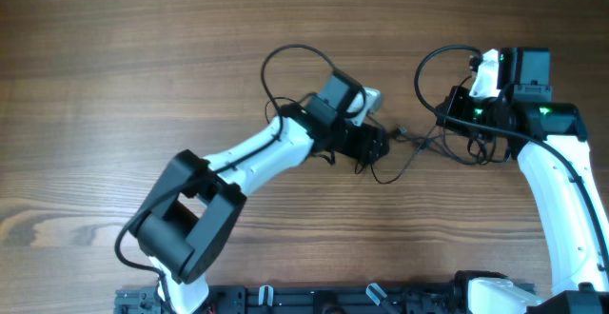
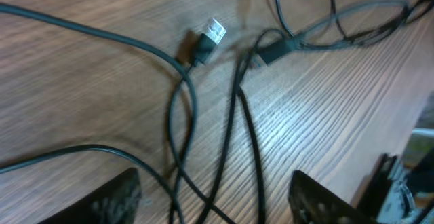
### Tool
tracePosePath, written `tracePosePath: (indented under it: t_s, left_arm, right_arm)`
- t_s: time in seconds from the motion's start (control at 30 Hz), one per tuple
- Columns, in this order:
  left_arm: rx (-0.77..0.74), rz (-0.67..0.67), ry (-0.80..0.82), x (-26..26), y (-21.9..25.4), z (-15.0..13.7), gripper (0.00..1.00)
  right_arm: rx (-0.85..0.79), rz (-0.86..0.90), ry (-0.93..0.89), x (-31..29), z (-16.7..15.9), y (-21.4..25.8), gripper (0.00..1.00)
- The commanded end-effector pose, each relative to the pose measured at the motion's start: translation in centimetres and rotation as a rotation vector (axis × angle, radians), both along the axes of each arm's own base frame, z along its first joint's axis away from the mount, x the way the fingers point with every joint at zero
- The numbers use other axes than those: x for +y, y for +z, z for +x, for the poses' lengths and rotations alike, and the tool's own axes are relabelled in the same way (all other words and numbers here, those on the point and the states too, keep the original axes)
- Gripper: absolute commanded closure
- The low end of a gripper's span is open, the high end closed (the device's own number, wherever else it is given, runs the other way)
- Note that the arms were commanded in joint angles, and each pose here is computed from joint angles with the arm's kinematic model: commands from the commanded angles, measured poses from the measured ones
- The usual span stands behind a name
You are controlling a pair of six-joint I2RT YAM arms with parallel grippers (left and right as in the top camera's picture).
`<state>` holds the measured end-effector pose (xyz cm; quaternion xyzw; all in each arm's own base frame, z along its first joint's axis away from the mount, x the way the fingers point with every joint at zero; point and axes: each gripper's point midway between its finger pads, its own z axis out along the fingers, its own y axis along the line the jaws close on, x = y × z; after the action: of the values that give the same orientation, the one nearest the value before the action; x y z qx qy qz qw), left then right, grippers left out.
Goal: Untangle cables
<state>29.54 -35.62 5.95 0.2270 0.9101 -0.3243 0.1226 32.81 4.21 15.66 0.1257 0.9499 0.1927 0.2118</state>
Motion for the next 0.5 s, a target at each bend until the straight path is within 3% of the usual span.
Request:
tracePosePath:
  t_s: [0.0,0.07,0.13,0.23,0.33,0.4,0.47]
  left_arm:
    - [-0.014,0.13,0.133,1.6,-2.9,1.8,0.72]
    - [0.039,0.145,0.21,3.0,-4.1,2.8,0.96]
    - [0.055,0.164,0.288,5.3,-4.5,4.6,0.96]
    - [0.111,0.208,0.531,11.9,-5.0,8.5,0.96]
    - [0.242,0.188,0.858,20.7,-5.5,11.7,0.96]
    - [0.302,0.169,1.013,25.3,-5.6,12.6,0.96]
    - [0.341,0.159,1.082,28.3,-5.8,12.7,0.96]
  right_arm:
    - [-0.045,0.0,0.063,0.5,-0.2,1.0,0.96]
    - [-0.062,0.033,0.089,1.2,-0.3,1.6,0.96]
    - [-0.079,0.103,0.128,2.5,-0.5,2.3,0.96]
    - [-0.088,0.091,0.158,2.5,-0.8,2.4,0.96]
    - [-0.127,0.082,0.197,2.8,-1.5,3.6,0.96]
    - [-0.125,-0.006,0.014,-0.5,-1.3,4.6,0.96]
    - [-0.089,-0.109,-0.404,-7.2,-2.3,5.7,0.96]
